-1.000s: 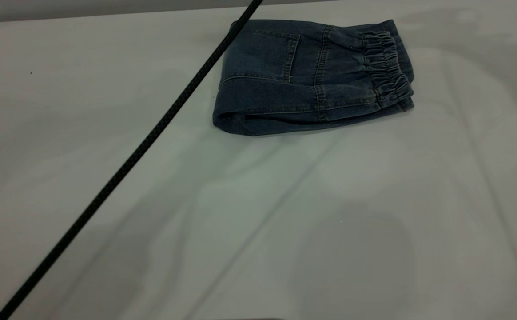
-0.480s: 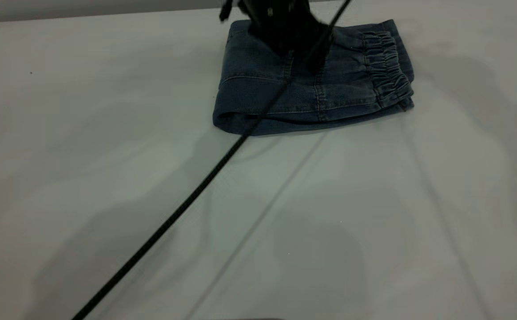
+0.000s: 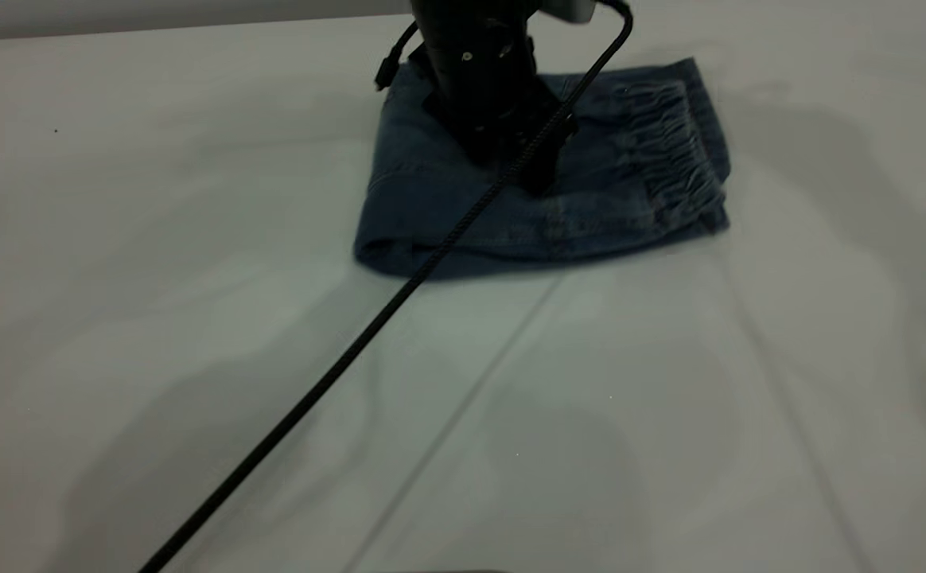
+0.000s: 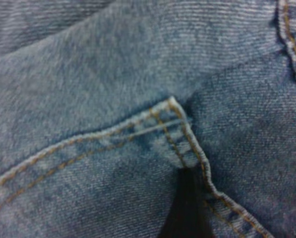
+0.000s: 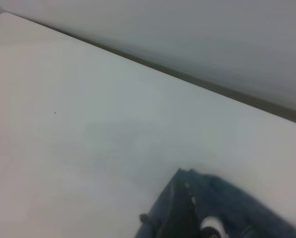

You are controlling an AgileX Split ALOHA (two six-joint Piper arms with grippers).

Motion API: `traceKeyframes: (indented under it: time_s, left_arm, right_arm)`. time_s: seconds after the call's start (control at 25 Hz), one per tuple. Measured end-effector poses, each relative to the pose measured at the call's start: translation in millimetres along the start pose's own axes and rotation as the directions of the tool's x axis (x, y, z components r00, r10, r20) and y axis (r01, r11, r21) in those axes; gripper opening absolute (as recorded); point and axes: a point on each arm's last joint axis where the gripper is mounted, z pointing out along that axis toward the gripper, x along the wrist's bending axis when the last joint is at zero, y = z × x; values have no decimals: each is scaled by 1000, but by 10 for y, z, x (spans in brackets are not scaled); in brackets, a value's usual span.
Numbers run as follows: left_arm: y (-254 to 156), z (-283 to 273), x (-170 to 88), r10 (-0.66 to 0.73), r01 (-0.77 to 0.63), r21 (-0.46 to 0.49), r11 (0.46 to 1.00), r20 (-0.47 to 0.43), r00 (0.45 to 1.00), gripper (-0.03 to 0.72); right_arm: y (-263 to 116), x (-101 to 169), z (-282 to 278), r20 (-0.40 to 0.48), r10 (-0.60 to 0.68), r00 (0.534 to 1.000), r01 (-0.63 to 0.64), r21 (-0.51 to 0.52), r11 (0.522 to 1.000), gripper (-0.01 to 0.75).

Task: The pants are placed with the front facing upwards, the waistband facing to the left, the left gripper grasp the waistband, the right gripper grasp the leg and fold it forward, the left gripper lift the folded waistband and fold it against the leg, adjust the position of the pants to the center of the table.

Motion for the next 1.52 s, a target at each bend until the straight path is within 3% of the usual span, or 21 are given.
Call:
traceKeyframes:
  time_s: [0.4, 0.64, 0.84, 1.08, 1.28, 1.52]
  left_arm:
    - [-70, -178, -42, 7, -23, 246, 969, 67, 998, 533]
    - [372, -683, 7, -12, 12, 40, 999, 7, 1000, 501]
    - [500, -1098, -3, -22, 21, -45, 999, -15, 1000, 468]
    - [579, -1846, 17, -111, 92, -164, 982, -110, 988, 465]
    - [395, -2561, -77, -135, 106, -214, 971, -123, 983, 465]
    - [-185, -3470, -273, -155, 116, -265, 957, -128, 980, 465]
  right_arm:
    - [15, 26, -46, -1, 11, 1000, -11, -6, 1000, 497]
    - [124, 217, -391, -1, -24, 1000, 24, -68, 997, 497]
    - [229, 495, -893, -2, -57, 998, 56, -156, 986, 497]
    - [270, 830, -1498, -6, -85, 996, 81, -256, 963, 497]
    - [137, 1118, -2025, -3, -102, 995, 97, -286, 953, 497]
    - [-300, 1387, -2573, 25, -95, 995, 98, -257, 962, 497]
